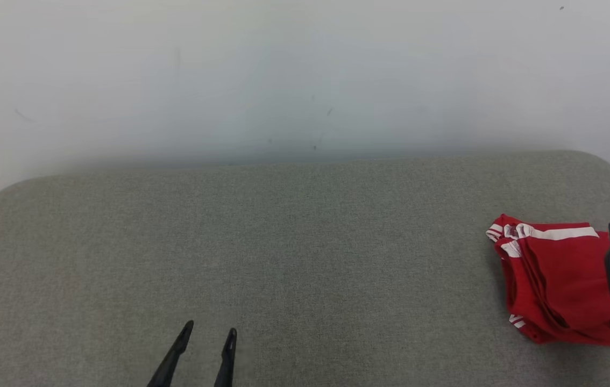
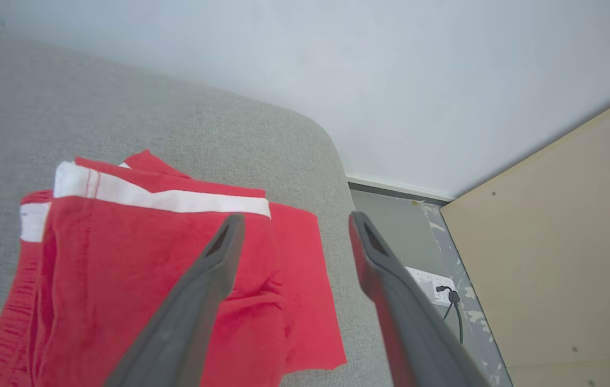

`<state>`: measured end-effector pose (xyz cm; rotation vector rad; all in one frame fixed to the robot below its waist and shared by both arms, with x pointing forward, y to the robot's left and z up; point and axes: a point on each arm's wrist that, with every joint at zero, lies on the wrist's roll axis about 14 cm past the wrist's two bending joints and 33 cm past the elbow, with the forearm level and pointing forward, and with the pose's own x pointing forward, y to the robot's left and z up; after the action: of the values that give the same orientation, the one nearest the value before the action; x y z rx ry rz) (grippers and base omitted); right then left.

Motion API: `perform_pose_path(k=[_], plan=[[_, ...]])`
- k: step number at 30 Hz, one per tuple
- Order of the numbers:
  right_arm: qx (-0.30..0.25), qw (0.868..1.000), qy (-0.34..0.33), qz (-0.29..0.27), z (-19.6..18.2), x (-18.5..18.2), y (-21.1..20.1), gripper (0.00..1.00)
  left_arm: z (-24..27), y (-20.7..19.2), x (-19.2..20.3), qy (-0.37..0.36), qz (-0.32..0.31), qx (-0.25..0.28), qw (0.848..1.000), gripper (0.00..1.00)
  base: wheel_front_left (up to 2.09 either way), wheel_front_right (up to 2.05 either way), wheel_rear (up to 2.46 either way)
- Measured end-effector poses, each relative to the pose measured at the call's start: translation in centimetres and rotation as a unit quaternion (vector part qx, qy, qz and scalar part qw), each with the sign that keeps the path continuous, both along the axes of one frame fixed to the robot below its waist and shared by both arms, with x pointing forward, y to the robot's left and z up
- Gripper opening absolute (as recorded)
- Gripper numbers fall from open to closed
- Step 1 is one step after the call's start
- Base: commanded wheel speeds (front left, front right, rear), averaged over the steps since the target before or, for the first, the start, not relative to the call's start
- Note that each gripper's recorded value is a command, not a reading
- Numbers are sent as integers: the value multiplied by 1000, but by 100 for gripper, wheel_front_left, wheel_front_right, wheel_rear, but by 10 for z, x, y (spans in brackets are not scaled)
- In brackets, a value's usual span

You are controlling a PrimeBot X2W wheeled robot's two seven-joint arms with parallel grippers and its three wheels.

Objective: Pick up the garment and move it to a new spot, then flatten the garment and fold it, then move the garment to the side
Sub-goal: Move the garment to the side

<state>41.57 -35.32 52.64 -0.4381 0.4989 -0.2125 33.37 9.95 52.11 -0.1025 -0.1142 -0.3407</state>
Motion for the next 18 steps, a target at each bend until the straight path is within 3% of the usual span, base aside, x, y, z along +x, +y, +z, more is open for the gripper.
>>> perform_pose_path(k=[7,18], plan=[[69,990,-106,63,16,13,52,100,8,23,7,-6,58,-20,998,100,0,0,0],[191,949,-208,143,18,-12,133,100,3,59,5,4,139,-27,990,100,0,0,0]])
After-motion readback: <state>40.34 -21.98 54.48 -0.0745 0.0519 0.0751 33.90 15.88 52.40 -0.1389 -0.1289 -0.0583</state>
